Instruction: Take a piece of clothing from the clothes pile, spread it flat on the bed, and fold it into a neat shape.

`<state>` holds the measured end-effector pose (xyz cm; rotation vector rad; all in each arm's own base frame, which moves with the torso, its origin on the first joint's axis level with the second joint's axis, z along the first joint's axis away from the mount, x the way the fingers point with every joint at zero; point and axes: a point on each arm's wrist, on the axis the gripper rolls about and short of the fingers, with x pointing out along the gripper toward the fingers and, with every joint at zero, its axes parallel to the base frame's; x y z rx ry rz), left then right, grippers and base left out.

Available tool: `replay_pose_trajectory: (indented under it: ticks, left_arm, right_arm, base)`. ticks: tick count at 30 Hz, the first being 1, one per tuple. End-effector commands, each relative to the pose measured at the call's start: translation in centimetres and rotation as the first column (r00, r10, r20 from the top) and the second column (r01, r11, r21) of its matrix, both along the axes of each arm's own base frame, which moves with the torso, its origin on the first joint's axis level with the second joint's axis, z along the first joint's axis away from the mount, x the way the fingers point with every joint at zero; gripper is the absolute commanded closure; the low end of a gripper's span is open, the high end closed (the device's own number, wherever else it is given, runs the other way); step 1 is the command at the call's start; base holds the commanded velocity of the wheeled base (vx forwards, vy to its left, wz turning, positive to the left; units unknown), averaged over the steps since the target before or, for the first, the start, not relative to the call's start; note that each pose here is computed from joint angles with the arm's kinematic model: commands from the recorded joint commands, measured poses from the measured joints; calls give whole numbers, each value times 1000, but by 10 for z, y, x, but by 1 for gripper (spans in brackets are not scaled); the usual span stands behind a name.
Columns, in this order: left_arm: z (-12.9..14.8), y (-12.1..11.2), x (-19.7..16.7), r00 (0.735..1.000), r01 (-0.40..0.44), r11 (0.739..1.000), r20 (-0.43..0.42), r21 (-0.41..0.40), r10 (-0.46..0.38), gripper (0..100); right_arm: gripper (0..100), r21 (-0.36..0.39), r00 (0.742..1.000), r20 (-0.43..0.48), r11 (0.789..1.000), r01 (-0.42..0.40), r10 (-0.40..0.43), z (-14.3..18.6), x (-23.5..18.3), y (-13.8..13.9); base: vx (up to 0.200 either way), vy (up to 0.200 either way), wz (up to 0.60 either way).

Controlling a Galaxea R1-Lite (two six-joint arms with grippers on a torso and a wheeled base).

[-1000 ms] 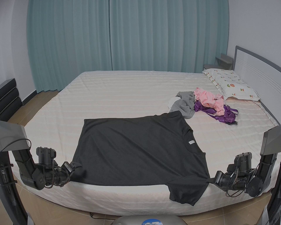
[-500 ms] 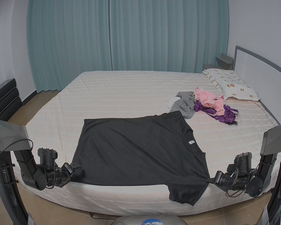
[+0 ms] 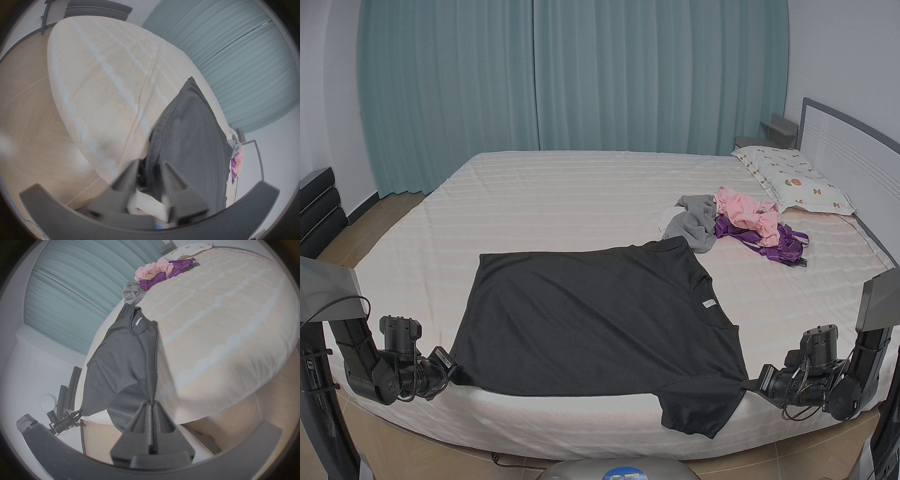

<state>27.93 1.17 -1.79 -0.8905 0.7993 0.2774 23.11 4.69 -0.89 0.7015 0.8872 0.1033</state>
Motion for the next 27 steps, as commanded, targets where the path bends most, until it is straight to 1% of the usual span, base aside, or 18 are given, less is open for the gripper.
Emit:
replay_pose_trajectory:
  ticks: [1,6,12,19,21,24,25,27]
  left_arm:
    - [4,3,-3,1000,-18,1000,2,-5,18,100]
    - [13,6,-7,999,-31,1000,24,-4,31,100]
    - [11,8,-10,999,-41,999,14,-2,41,100]
    - [11,11,-11,999,-48,999,13,-2,48,100]
    - [14,11,-12,999,-49,999,18,-1,49,100]
    - [16,10,-15,999,-46,999,21,2,46,100]
    - [17,10,-16,999,-45,999,21,1,45,100]
    - [17,10,-16,999,-43,999,23,3,43,100]
  right_arm:
    - [100,1,1000,2,1000,-1,1,1,0,0]
    - [100,1,1000,7,1000,-1,1,2,0,0]
    - [100,4,1000,23,1000,-1,1,4,0,0]
    - [100,1,1000,10,1000,-17,17,3,-5,1]
    - [100,20,999,16,999,-42,42,6,-9,1]
    - [100,37,998,29,998,-59,58,8,-13,-1]
    - [100,37,998,28,998,-59,58,8,-14,-1]
    - [100,14,996,32,996,-88,88,6,-18,-2]
  base:
    - [0,0,0]
    - [0,0,0]
    - [0,0,0]
    - [0,0,0]
    - [0,0,0]
    - [0,0,0]
    - [0,0,0]
    - [0,0,0]
